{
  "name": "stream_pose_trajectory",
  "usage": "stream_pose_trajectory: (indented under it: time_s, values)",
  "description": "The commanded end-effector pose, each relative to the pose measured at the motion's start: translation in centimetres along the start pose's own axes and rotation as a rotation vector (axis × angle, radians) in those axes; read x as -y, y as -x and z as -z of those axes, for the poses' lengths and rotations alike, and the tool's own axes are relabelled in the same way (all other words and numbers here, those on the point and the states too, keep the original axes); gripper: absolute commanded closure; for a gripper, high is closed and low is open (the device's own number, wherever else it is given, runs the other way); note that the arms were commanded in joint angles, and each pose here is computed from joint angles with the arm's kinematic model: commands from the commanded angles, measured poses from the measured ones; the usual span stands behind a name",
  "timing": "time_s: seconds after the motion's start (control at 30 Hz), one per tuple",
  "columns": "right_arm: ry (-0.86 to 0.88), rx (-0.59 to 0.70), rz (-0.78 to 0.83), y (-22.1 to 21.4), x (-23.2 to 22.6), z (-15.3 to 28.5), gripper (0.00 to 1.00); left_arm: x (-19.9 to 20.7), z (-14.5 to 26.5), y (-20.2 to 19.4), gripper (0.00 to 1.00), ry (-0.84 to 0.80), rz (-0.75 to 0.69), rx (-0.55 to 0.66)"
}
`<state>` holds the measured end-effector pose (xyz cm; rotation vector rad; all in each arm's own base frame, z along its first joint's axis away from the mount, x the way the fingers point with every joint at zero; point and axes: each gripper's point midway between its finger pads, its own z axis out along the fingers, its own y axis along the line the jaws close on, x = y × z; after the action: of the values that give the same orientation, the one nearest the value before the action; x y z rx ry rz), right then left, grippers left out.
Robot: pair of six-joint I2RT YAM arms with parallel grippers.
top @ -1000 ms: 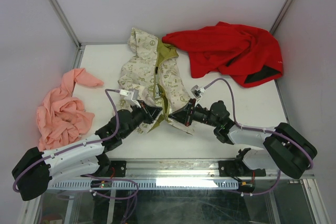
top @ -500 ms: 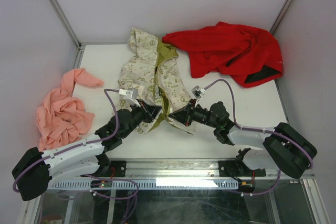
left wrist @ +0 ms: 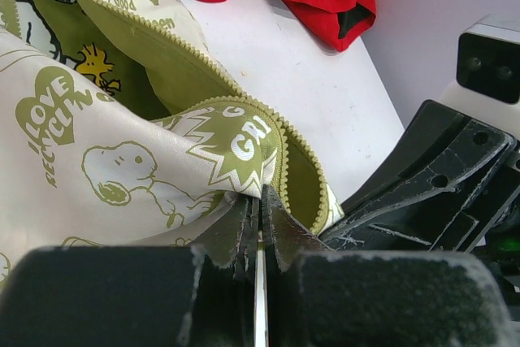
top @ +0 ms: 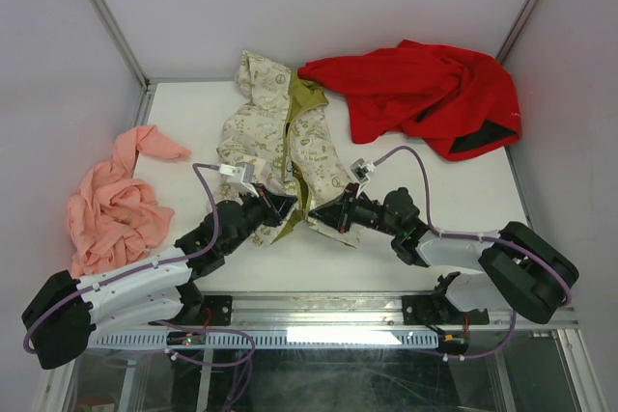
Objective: Zip up the jacket
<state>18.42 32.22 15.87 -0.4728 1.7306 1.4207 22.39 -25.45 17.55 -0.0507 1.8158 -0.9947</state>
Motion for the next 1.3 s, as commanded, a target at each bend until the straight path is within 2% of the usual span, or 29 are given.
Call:
stream_pose_trajectory:
  time_s: [0.0, 0.7, 1.1, 1.27]
  values:
    - [0.075, 0.082, 0.042, 2.5, -2.1, -0.7, 1.0, 1.9, -0.5, 2.5, 1.0, -0.038, 0.028, 0.067]
    - [0.067, 0.097, 0.033, 2.7, -1.9, -0.8, 1.0, 1.9, -0.6, 2.1, 1.0, -0.04, 0.037, 0.051]
    - [-0.001, 0.155, 0.011, 3.3, -0.7, -0.3, 1.0, 2.0, -0.2, 2.1, 1.0, -0.05, 0.041, 0.05]
    - [0.021, 0.132, 0.021, 3.0, -1.1, -0.5, 1.0, 1.7, -0.2, 2.1, 1.0, -0.034, 0.041, 0.052]
